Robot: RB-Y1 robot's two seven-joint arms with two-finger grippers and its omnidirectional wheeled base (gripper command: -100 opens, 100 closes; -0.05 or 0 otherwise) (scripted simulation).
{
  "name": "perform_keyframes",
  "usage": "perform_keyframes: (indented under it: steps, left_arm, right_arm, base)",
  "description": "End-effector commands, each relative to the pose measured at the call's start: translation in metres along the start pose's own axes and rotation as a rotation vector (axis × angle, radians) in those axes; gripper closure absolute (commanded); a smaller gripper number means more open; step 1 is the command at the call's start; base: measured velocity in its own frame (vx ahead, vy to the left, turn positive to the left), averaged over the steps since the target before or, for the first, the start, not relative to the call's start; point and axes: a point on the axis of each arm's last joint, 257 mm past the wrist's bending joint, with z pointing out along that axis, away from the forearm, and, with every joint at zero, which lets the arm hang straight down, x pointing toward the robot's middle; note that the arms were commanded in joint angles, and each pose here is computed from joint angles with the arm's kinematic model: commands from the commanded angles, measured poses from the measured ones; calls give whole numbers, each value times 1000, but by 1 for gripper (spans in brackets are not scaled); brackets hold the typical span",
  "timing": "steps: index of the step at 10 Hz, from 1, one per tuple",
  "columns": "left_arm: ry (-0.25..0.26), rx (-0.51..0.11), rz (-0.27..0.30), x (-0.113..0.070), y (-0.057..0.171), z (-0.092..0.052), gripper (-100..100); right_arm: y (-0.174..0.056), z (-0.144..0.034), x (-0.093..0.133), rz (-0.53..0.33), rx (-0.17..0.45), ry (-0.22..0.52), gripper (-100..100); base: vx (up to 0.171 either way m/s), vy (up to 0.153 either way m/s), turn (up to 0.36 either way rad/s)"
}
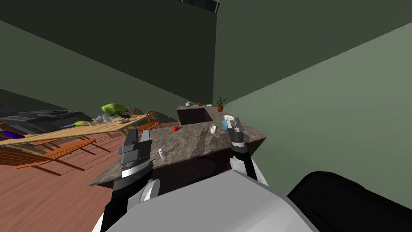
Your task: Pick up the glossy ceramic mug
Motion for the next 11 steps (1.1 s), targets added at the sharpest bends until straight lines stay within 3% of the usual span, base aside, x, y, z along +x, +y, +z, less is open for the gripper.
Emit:
perform_keyframes:
  steps: [1, 3, 11]
  left_arm:
    - [0, 0, 0, 0, 0, 0, 0]
    - [0, 0, 0, 0, 0, 0, 0]
    - [0, 0, 0, 0, 0, 0, 0]
  right_arm:
    - [-5, -1, 5, -10, 9, 30, -100]
    - [-9, -1, 9, -20, 17, 56, -100]
    - [-62, -16, 39, -146, 99, 294, -100]
  base:
    - [-20, -21, 45]
    - [-51, -50, 50]
    - [-95, -83, 101]
